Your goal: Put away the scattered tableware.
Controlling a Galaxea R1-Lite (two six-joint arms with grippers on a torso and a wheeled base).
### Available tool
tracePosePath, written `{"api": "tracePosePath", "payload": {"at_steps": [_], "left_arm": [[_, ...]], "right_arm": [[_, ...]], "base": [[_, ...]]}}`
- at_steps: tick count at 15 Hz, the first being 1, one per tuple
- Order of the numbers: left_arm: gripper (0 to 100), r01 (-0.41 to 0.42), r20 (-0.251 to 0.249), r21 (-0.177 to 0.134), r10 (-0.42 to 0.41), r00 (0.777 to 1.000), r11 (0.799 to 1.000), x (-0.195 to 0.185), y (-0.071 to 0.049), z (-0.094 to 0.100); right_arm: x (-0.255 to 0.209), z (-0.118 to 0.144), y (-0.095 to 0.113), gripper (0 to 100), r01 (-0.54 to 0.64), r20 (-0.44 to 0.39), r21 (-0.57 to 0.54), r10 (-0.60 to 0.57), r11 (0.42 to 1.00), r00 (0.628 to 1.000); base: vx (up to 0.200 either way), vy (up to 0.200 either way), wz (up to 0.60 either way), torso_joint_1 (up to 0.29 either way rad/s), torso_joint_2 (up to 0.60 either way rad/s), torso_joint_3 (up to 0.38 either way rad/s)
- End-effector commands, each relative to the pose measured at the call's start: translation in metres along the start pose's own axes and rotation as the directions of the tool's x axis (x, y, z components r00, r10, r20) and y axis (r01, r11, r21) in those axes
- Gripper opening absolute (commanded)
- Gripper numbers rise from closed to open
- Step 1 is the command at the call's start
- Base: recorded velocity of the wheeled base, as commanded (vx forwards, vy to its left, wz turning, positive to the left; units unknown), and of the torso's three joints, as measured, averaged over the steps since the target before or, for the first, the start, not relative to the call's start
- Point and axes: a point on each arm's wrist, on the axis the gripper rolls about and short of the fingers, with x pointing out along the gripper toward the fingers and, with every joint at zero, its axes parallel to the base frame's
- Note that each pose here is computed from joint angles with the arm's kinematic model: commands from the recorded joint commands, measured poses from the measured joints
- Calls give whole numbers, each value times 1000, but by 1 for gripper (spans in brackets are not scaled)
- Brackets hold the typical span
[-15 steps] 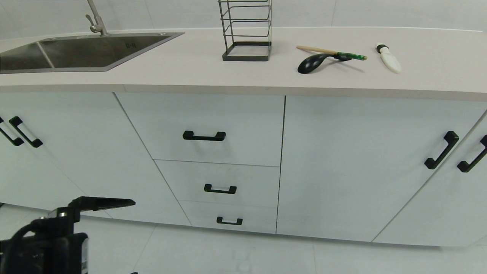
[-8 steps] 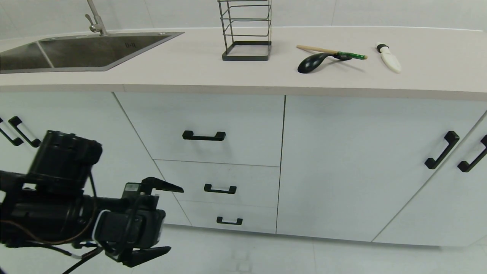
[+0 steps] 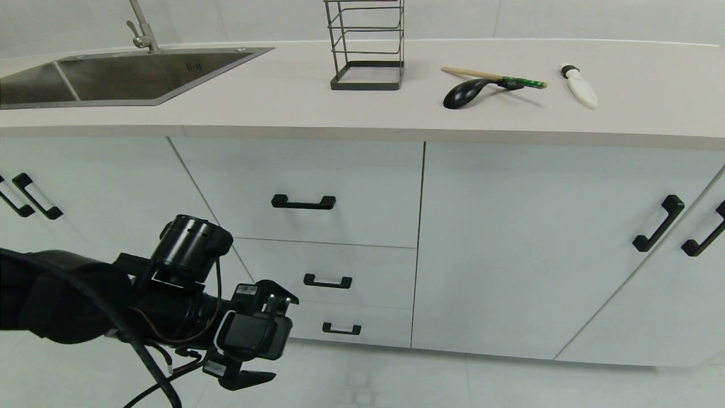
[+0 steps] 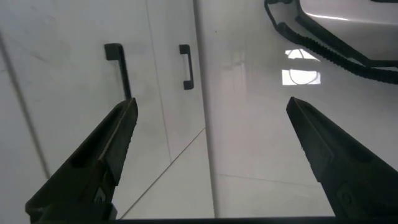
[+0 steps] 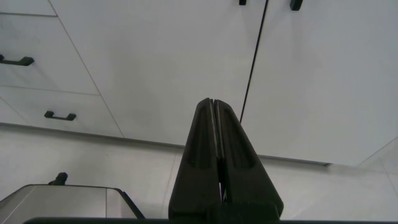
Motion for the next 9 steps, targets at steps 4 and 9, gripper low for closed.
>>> {"api": "tracePosePath", "payload": {"at_steps": [4, 9], "left_arm": [[100, 4, -42, -45, -6, 999, 999, 32, 4, 1], [100, -71, -79, -127, 62, 995, 989, 67, 3, 6]], "right_arm": [[0, 0, 0, 0, 0, 0, -1, 0, 1000, 1000], [0, 0, 0, 0, 0, 0, -1, 0, 1000, 1000]], "base": [[0, 0, 0, 0, 0, 0], [0, 0, 0, 0, 0, 0]]}}
